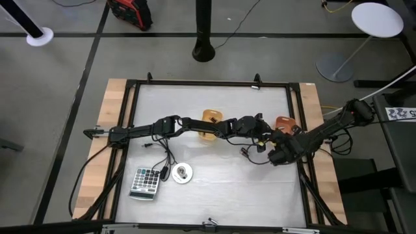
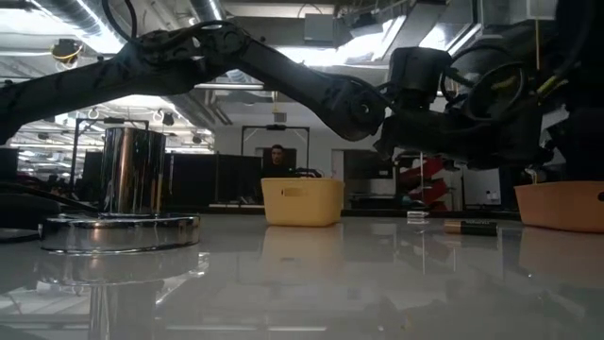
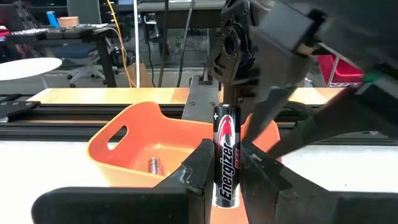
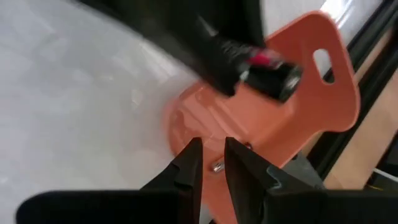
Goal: Sort batteries
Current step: Put the silver battery into the orange bin
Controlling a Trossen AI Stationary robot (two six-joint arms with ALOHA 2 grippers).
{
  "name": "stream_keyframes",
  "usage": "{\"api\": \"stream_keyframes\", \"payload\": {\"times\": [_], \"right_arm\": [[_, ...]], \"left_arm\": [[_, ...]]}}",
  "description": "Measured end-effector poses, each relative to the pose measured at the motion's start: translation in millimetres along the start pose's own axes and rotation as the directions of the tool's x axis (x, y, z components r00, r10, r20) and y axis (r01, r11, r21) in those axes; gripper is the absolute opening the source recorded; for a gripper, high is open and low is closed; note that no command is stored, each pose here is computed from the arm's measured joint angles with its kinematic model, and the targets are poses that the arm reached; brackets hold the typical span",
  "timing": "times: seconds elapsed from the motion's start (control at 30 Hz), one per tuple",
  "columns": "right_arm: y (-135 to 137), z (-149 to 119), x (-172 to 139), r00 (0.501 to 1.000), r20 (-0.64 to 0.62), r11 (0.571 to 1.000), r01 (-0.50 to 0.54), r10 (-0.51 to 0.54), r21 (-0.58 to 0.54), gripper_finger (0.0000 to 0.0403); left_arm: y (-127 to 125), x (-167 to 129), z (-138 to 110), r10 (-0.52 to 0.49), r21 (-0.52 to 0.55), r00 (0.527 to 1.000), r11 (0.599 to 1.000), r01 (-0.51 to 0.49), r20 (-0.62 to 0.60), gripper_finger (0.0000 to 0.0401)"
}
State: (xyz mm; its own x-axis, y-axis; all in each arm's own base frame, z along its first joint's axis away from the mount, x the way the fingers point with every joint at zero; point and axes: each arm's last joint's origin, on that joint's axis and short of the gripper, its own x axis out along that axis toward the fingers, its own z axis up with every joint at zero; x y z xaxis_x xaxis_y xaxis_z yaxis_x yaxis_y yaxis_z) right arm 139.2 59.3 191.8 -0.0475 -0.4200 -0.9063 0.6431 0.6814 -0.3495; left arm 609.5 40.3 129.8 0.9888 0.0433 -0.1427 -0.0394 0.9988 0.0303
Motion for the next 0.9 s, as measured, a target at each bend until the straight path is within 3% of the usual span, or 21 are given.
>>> {"api": "stream_keyframes", "payload": {"times": [0.2,0.47,0.73,0.9], "right_arm": [[-3,9,4,1.0,-0.023,1.0,0.005,-0.005,-0.024,0.0065],[8,16,5,0.988,-0.054,0.983,-0.152,0.147,-0.105,0.0065],[11,16,4,0.977,-0.084,0.965,-0.209,0.197,-0.161,0.0065],[11,16,3,0.971,-0.106,0.95,-0.232,0.214,-0.208,0.0065]], "left_arm": [[0,0,0,0.001,0.017,1.0,1.0,-0.001,0.0,0.0052],[2,0,0,0.004,0.021,1.0,1.0,-0.004,0.001,0.0052],[2,0,0,0.003,0.018,1.0,1.0,-0.003,0.001,0.0052],[-1,0,0,-0.065,0.018,0.998,0.998,0.065,0.003,0.0052]]}}
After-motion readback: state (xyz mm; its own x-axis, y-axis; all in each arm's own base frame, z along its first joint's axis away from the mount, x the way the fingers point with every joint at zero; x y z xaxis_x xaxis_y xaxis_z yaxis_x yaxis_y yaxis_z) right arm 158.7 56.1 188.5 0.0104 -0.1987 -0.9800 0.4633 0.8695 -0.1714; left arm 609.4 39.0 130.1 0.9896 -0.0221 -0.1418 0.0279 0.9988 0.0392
